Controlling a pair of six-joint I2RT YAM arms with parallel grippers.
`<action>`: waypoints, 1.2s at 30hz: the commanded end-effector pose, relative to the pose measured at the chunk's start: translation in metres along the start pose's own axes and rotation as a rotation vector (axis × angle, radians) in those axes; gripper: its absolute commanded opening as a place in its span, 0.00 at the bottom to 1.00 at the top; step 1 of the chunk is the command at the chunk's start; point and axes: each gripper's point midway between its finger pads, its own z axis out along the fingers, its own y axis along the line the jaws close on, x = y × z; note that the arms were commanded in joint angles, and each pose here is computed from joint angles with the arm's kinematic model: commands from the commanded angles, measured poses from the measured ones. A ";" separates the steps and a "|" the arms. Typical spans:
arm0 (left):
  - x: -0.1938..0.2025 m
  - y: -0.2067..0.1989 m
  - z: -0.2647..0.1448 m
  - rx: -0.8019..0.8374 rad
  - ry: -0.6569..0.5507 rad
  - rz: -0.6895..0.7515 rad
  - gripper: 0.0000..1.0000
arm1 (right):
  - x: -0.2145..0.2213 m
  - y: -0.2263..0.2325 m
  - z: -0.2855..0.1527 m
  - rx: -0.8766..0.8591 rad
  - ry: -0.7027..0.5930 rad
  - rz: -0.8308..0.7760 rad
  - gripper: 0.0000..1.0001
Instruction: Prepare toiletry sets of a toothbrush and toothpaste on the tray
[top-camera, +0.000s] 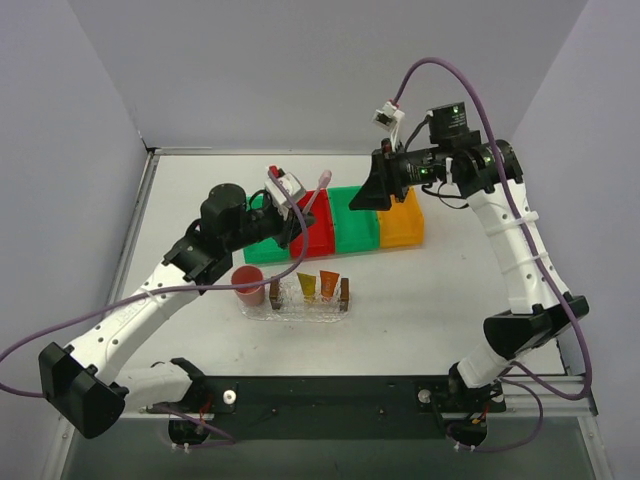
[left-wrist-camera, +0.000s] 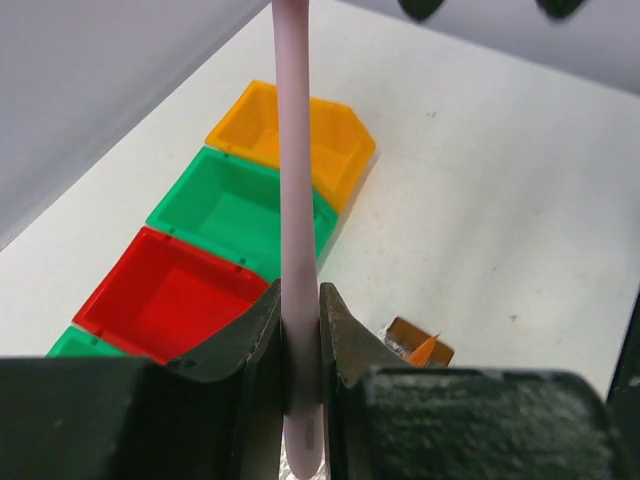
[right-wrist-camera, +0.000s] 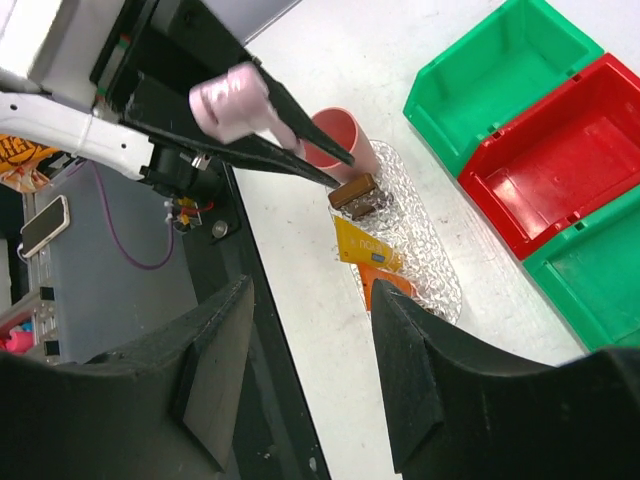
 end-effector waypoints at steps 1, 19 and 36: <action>-0.071 -0.013 0.006 0.128 -0.197 -0.150 0.00 | -0.007 0.021 0.000 -0.050 -0.066 -0.086 0.46; -0.088 -0.059 0.005 0.447 -0.263 -0.350 0.00 | -0.035 0.043 0.028 -0.030 -0.259 -0.214 0.44; -0.084 -0.062 0.006 0.468 -0.277 -0.384 0.00 | -0.041 0.046 0.031 -0.054 -0.266 -0.196 0.33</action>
